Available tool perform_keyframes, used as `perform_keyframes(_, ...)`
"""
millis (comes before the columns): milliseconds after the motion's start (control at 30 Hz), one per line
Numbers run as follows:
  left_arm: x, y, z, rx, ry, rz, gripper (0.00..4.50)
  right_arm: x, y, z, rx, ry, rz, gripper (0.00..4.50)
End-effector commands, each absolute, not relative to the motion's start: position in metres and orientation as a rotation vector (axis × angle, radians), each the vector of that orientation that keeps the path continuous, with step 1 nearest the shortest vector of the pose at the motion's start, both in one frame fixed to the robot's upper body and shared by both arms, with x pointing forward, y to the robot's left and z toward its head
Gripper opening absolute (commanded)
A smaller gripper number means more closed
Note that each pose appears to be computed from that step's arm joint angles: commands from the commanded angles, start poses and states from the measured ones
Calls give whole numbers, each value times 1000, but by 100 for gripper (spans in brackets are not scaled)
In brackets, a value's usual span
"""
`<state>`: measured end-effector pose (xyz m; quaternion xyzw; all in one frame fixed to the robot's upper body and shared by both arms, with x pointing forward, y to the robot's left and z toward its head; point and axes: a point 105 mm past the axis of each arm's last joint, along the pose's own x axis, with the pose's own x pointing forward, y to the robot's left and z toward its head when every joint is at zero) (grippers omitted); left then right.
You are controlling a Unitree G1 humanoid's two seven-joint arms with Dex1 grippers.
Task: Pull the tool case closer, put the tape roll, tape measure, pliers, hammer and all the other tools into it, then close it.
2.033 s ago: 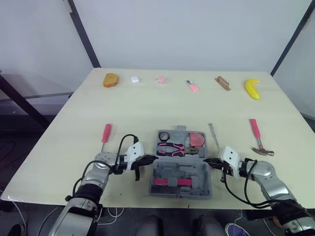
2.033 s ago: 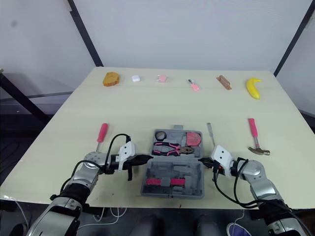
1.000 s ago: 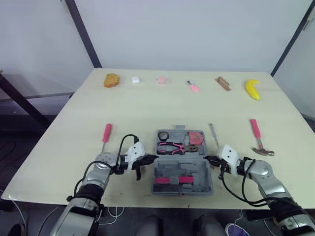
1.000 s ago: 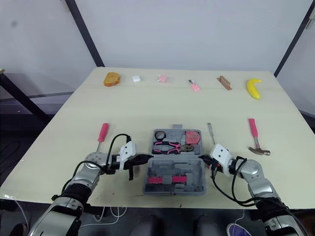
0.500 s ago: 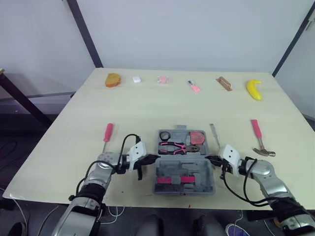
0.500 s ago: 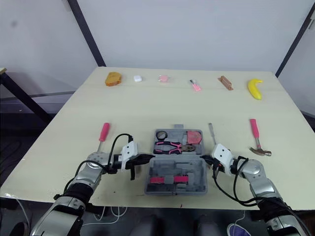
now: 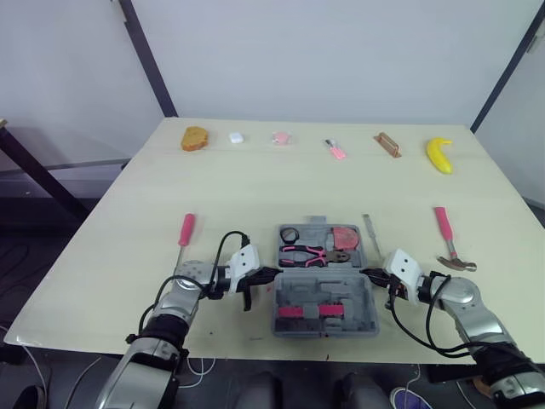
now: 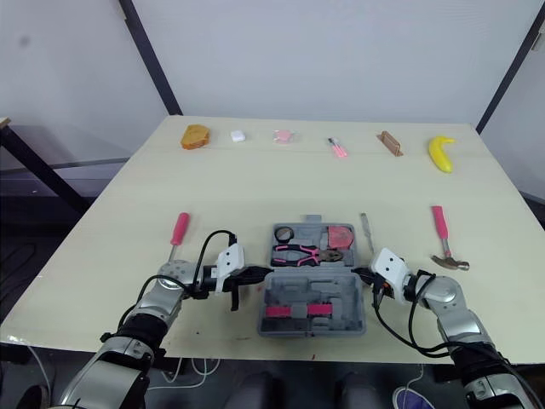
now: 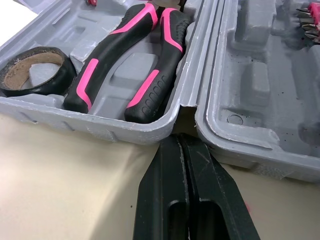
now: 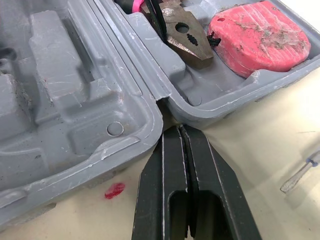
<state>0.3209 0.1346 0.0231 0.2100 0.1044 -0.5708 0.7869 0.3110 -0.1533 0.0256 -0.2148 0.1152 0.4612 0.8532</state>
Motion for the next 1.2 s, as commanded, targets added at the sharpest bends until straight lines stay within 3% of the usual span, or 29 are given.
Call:
perform_keyframes(33,318,125,23,451,203,-1267,7,311,-142,40,-449,165,998,0)
perform_keyframes(433,316,129,21,457,217,-1268,7,301,-129,40,-400,175,1071,0)
perform_keyframes(1200,310,131,18,452,231,-1277,7,308,-130,39,-432,154,1029,0)
